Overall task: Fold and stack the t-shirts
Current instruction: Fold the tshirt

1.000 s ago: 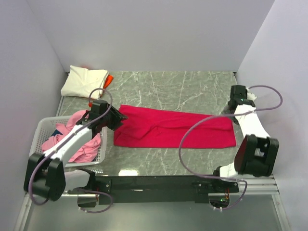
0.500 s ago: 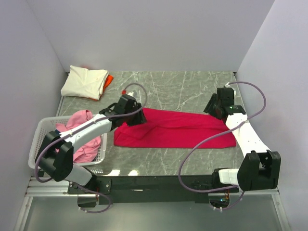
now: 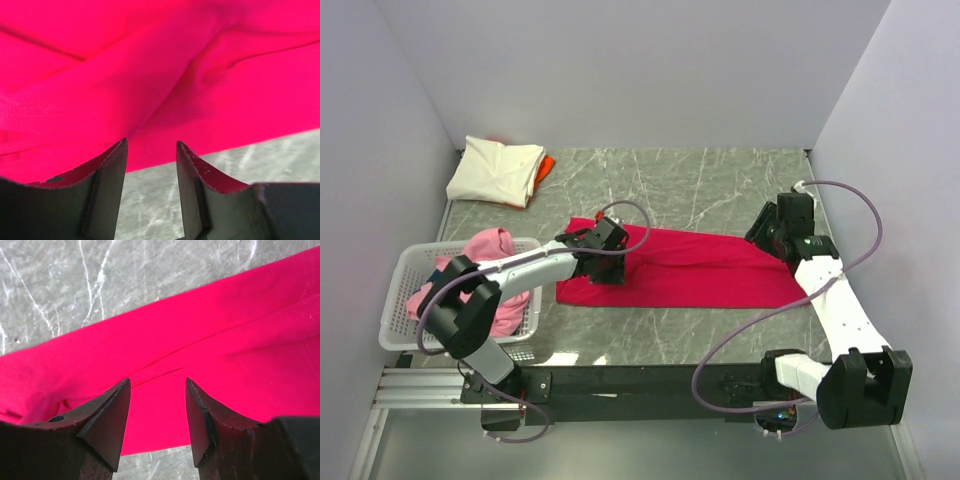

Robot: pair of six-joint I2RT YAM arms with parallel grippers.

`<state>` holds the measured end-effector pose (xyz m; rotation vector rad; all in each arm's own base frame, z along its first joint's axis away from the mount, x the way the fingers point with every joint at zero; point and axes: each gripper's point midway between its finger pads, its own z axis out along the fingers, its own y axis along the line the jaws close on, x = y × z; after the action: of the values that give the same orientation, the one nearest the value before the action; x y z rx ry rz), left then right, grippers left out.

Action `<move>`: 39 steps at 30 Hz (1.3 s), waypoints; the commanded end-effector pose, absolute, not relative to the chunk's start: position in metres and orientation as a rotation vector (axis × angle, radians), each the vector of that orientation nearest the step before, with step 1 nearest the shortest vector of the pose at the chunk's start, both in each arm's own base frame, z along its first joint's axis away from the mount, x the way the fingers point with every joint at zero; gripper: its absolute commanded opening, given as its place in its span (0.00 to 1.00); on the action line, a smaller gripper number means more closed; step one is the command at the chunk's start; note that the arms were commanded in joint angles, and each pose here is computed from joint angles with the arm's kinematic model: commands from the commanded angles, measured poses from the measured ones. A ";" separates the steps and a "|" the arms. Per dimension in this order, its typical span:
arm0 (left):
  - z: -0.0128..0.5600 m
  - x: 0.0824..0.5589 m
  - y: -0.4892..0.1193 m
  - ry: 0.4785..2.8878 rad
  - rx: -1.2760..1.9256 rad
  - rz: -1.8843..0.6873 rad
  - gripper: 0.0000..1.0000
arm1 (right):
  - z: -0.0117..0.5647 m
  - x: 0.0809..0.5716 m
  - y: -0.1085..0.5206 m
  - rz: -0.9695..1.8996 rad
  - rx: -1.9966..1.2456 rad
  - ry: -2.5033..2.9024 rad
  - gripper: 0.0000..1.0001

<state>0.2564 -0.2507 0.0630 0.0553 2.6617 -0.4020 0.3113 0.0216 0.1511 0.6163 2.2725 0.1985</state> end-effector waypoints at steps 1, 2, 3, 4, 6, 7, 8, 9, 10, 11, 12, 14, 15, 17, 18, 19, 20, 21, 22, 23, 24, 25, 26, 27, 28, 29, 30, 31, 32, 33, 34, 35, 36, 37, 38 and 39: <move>0.060 0.265 -0.247 2.652 0.060 -0.317 0.49 | 0.159 0.308 0.021 0.204 0.608 2.247 0.55; 0.057 0.265 -0.248 2.654 0.066 -0.314 0.49 | 0.161 0.308 0.021 0.201 0.607 2.243 0.55; 0.054 0.266 -0.249 2.659 0.067 -0.311 0.49 | 0.162 0.307 0.020 0.196 0.598 2.240 0.55; 0.050 0.268 -0.251 2.662 0.073 -0.310 0.49 | 0.163 0.306 0.020 0.195 0.594 2.240 0.55; 0.046 0.269 -0.254 2.669 0.078 -0.305 0.49 | 0.165 0.305 0.019 0.190 0.586 2.235 0.55; 0.047 0.273 -0.255 2.663 0.078 -0.302 0.49 | 0.167 0.305 0.019 0.193 0.582 2.228 0.55; 0.042 0.274 -0.253 2.672 0.078 -0.264 0.48 | 0.169 0.305 0.019 0.197 0.582 2.219 0.55; 0.041 0.276 -0.250 2.674 0.072 -0.236 0.46 | 0.168 0.305 0.021 0.207 0.582 2.219 0.55; 0.044 0.281 -0.251 2.663 0.067 -0.222 0.45 | 0.168 0.306 0.022 0.217 0.581 2.214 0.55; 0.042 0.283 -0.249 2.667 0.069 -0.195 0.44 | 0.167 0.305 0.023 0.225 0.582 2.213 0.55; 0.042 0.284 -0.244 2.663 0.066 -0.152 0.41 | 0.167 0.307 0.024 0.232 0.579 2.215 0.55; 0.043 0.290 -0.244 2.651 0.076 -0.129 0.33 | 0.165 0.309 0.024 0.225 0.578 2.227 0.55; 0.043 0.291 -0.245 2.654 0.082 -0.125 0.19 | 0.168 0.311 0.024 0.223 0.571 2.223 0.55; 0.048 0.296 -0.250 2.652 0.100 -0.123 0.10 | 0.168 0.313 0.024 0.225 0.568 2.228 0.55; 0.049 0.296 -0.249 2.663 0.104 -0.111 0.08 | 0.170 0.314 0.025 0.234 0.566 2.225 0.55; 0.054 0.301 -0.253 2.653 0.101 -0.117 0.09 | 0.170 0.315 0.027 0.242 0.563 2.227 0.55; 0.057 0.302 -0.254 2.652 0.101 -0.118 0.10 | 0.168 0.316 0.027 0.244 0.562 2.236 0.55; 0.061 0.303 -0.254 2.652 0.103 -0.115 0.11 | 0.169 0.317 0.027 0.245 0.564 2.234 0.55; 0.065 0.304 -0.254 2.648 0.106 -0.114 0.11 | 0.168 0.317 0.029 0.249 0.561 2.241 0.55; 0.068 0.304 -0.254 2.647 0.111 -0.108 0.11 | 0.168 0.319 0.029 0.249 0.560 2.247 0.55; 0.070 0.305 -0.252 2.646 0.110 -0.103 0.11 | 0.167 0.319 0.029 0.249 0.560 2.253 0.55; 0.075 0.306 -0.253 2.646 0.124 -0.111 0.11 | 0.167 0.319 0.030 0.252 0.557 2.254 0.55; 0.076 0.307 -0.253 2.651 0.132 -0.121 0.10 | 0.166 0.321 0.030 0.251 0.560 2.258 0.55; 0.078 0.311 -0.250 2.655 0.126 -0.129 0.09 | 0.164 0.321 0.029 0.248 0.561 2.263 0.55; 0.079 0.314 -0.250 2.661 0.139 -0.137 0.09 | 0.164 0.323 0.029 0.250 0.562 2.259 0.55; 0.080 0.316 -0.248 2.668 0.137 -0.146 0.09 | 0.163 0.324 0.035 0.284 0.549 2.273 0.55; 0.084 0.325 -0.241 2.662 0.111 -0.134 0.09 | 0.162 0.325 0.036 0.288 0.546 2.278 0.55; 0.084 0.330 -0.235 2.659 0.111 -0.106 0.09 | 0.161 0.327 0.037 0.293 0.545 2.282 0.54; 0.086 0.334 -0.228 2.653 0.105 -0.084 0.10 | 0.159 0.329 0.038 0.294 0.544 2.295 0.54; 0.089 0.342 -0.222 2.644 0.090 -0.084 0.11 | 0.159 0.331 0.039 0.300 0.543 2.298 0.54; 0.090 0.345 -0.218 2.640 0.101 -0.076 0.13 | 0.158 0.333 0.040 0.302 0.537 2.303 0.54; 0.091 0.350 -0.215 2.638 0.094 -0.068 0.15 | 0.157 0.336 0.041 0.307 0.538 2.308 0.54; 0.096 0.359 -0.208 2.623 0.069 -0.059 0.16 | 0.157 0.338 0.042 0.321 0.536 2.311 0.54; 0.095 0.363 -0.204 2.625 0.064 -0.038 0.20 | 0.157 0.339 0.043 0.326 0.536 2.314 0.54; 0.098 0.368 -0.201 2.615 0.053 -0.017 0.31 | 0.156 0.342 0.045 0.331 0.534 2.320 0.54; 0.104 0.376 -0.193 2.596 0.031 0.042 0.36 | 0.156 0.343 0.046 0.336 0.532 2.322 0.54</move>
<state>0.3573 -0.2062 0.0892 0.0236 2.6404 -0.0609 0.3248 0.0402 0.1340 0.5795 2.3793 0.2923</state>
